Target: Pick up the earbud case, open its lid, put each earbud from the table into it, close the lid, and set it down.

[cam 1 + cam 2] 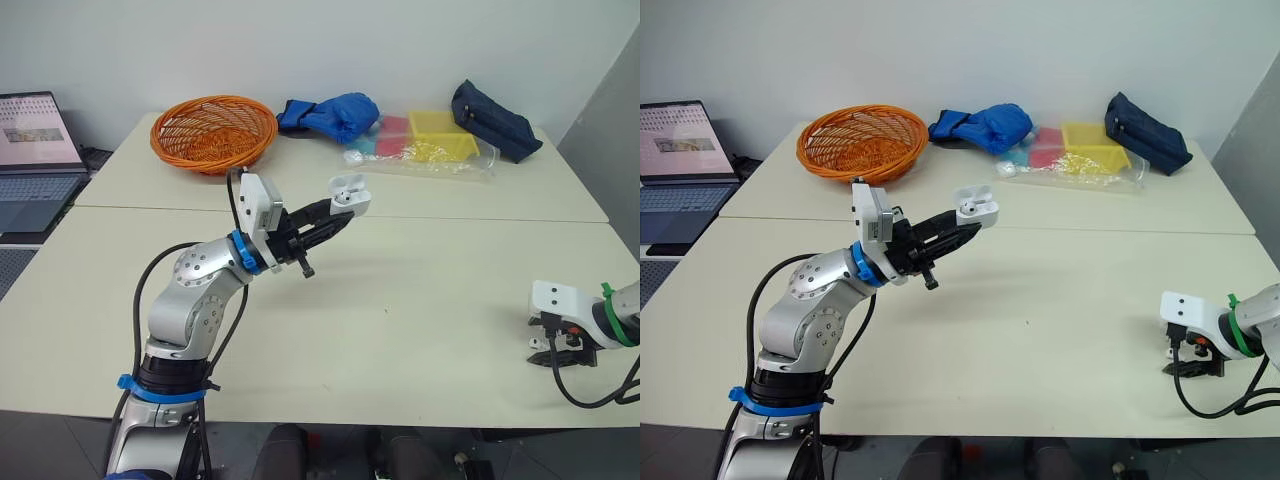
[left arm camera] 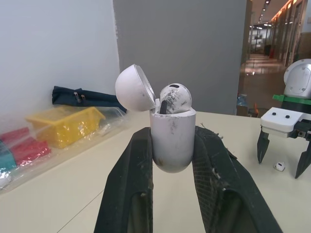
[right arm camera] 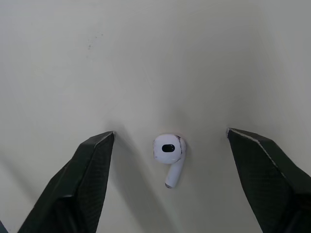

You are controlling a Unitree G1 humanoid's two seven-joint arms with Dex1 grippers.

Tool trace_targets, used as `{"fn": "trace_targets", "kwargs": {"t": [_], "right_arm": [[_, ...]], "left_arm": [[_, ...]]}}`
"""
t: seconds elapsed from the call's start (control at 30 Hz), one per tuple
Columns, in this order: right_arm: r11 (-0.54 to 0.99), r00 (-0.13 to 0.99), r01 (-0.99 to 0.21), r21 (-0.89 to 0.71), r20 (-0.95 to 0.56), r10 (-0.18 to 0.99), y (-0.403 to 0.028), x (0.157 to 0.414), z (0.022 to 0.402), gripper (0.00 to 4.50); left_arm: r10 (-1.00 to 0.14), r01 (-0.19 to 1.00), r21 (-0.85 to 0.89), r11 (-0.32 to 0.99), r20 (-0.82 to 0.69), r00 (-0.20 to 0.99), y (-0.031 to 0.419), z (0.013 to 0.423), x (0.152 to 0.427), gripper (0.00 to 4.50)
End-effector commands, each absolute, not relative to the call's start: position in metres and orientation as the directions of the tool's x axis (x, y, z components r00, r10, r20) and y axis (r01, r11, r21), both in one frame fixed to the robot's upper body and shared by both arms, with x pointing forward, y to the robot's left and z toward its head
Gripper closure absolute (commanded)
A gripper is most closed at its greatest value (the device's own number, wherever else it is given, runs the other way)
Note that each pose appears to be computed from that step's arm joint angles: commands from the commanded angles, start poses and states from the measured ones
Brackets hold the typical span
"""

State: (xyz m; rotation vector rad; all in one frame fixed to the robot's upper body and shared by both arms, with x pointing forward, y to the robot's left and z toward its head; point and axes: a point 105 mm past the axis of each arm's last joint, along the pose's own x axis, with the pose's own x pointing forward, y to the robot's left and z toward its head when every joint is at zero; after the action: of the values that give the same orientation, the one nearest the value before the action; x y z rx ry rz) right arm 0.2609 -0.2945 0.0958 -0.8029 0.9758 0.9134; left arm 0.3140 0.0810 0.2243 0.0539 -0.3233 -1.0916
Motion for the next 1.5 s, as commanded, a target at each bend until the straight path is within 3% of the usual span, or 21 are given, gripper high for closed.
{"fn": "trace_targets", "kwargs": {"t": [0.03, 0.07, 0.73, 0.83, 0.97, 1.23, 1.3, 1.4, 1.5], "right_arm": [[0.399, 0.259, -0.907, -0.138, -0.928, 0.269, -0.294, 0.26, 0.093, 1.9], [0.399, 0.259, -0.906, -0.138, -0.928, 0.267, -0.295, 0.259, 0.092, 2.21], [0.406, 0.246, -0.905, -0.128, -0.935, 0.256, -0.299, 0.251, 0.086, 2.21], [0.408, 0.246, -0.904, -0.128, -0.936, 0.252, -0.301, 0.25, 0.085, 2.8], [0.398, 0.234, -0.909, -0.122, -0.941, 0.245, -0.303, 0.248, 0.083, 4.13], [0.368, 0.234, -0.92, -0.131, -0.939, 0.251, -0.303, 0.248, 0.084, 4.14], [0.354, 0.271, -0.923, -0.149, -0.906, 0.325, -0.287, 0.257, 0.094, 4.14], [0.286, 0.334, -0.937, -0.202, -0.762, 0.554, -0.233, 0.277, 0.133, 4.14], [0.357, 0.485, -0.874, -0.331, -0.541, 0.687, -0.205, 0.301, 0.178, 4.14]], "left_arm": [[-0.878, 0.855, 0.241, 0.46, 0.269, 0.397, 0.08, 0.238, 0.307, 3.76], [-0.878, 0.854, 0.242, 0.461, 0.268, 0.398, 0.081, 0.238, 0.307, 3.76], [-0.88, 0.854, 0.247, 0.457, 0.263, 0.395, 0.08, 0.238, 0.308, 3.76], [-0.882, 0.855, 0.248, 0.455, 0.261, 0.393, 0.08, 0.238, 0.307, 3.76], [-0.881, 0.855, 0.248, 0.456, 0.26, 0.395, 0.081, 0.238, 0.308, 3.76], [-0.882, 0.855, 0.25, 0.455, 0.259, 0.393, 0.081, 0.238, 0.308, 3.76], [-0.883, 0.855, 0.252, 0.453, 0.26, 0.392, 0.08, 0.239, 0.308, 3.76], [-0.883, 0.854, 0.256, 0.453, 0.262, 0.39, 0.08, 0.239, 0.308, 3.76], [-0.879, 0.849, 0.259, 0.46, 0.265, 0.395, 0.081, 0.238, 0.309, 3.76]]}}
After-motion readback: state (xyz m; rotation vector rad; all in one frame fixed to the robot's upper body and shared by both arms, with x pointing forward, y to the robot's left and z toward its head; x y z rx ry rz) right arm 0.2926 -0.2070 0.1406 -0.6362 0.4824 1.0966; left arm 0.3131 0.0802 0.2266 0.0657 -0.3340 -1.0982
